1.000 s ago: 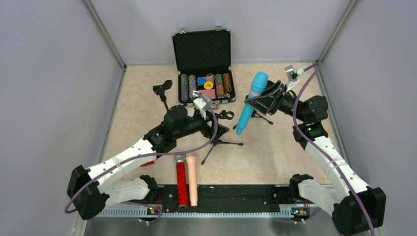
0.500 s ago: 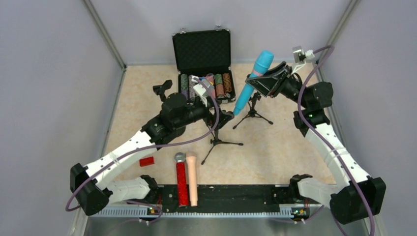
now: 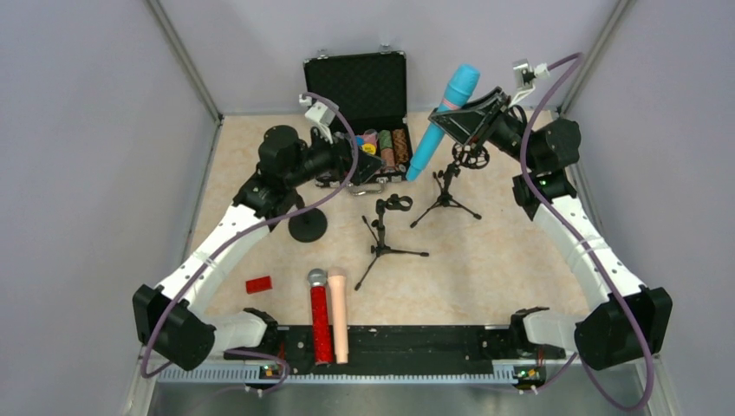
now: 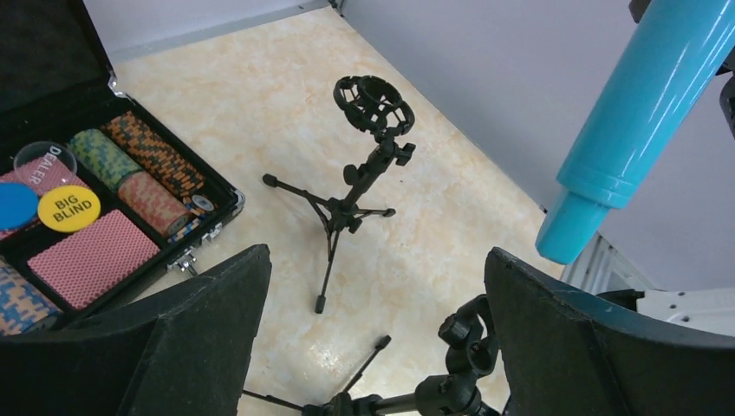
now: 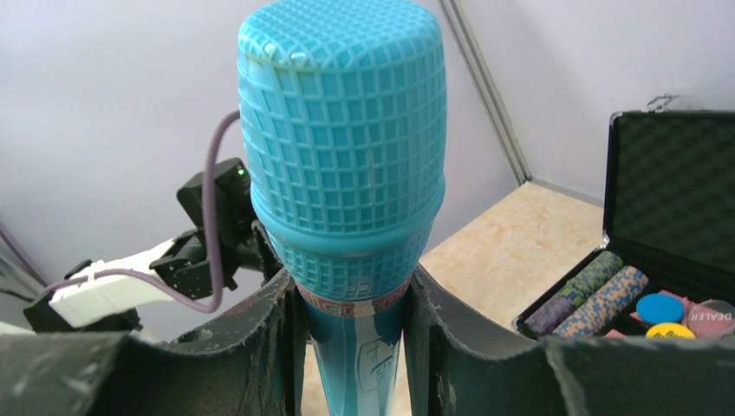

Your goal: Attach the microphones to the stand

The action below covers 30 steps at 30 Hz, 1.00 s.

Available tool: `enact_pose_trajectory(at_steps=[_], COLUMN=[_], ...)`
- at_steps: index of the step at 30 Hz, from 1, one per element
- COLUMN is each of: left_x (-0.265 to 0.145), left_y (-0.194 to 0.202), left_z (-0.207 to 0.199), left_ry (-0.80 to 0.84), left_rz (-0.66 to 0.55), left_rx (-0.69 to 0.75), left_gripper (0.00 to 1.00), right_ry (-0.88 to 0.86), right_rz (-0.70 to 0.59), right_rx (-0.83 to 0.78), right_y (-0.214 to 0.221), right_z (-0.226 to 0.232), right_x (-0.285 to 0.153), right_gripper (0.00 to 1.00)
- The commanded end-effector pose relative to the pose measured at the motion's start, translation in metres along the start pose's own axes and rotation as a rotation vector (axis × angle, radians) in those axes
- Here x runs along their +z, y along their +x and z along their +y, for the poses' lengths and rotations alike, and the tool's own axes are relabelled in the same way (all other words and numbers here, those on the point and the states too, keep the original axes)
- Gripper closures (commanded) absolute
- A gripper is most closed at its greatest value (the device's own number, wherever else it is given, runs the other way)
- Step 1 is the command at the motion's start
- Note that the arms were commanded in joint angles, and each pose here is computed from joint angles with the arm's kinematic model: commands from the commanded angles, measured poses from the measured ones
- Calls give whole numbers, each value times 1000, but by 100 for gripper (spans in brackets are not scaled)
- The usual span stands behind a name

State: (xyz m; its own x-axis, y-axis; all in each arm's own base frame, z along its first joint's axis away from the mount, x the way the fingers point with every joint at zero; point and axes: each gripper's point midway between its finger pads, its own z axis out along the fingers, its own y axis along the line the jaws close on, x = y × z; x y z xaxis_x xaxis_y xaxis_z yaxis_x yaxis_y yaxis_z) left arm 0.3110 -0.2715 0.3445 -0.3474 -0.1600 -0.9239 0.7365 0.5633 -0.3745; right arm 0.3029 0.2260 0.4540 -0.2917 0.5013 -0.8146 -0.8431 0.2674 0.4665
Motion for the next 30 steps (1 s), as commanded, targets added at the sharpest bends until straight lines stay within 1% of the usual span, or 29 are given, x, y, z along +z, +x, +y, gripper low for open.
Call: enact_pose_trajectory(at_steps=[1,5,9,11,15,19,24,30], left_x=[-10,-15,-23,-25,-25,-29,-38,-37], left_y=[-14,-5,7,14,31,45,44,51], left_z=[-15,-12,-26,-28,-18,-14,-22,-33], left_ry=[134,174,305,339,320,326,350,415], left_rz=[-2,42,53,52,85,114,52,76], left_rx=[-98,-98,2,45,121,189,254,290], left_gripper=[3,3,3,4,4,3,1,1], right_ry=[-2,23,21,24,26,17,8,-17], right_rz=[-43,-19,-13,-14,-26,-48,-58,-28], right_rx=[-67,-67,-106,-131,-179,-219,-259,-265], right_y=[-28,-24,-26,-29,-33,-32,-25,-15], right_z=[8,-2,-2,0,4,9,13,18], right_x=[8,10,11,11,9,4,1,9], right_gripper=[100,100,100,100,100,100,100,100])
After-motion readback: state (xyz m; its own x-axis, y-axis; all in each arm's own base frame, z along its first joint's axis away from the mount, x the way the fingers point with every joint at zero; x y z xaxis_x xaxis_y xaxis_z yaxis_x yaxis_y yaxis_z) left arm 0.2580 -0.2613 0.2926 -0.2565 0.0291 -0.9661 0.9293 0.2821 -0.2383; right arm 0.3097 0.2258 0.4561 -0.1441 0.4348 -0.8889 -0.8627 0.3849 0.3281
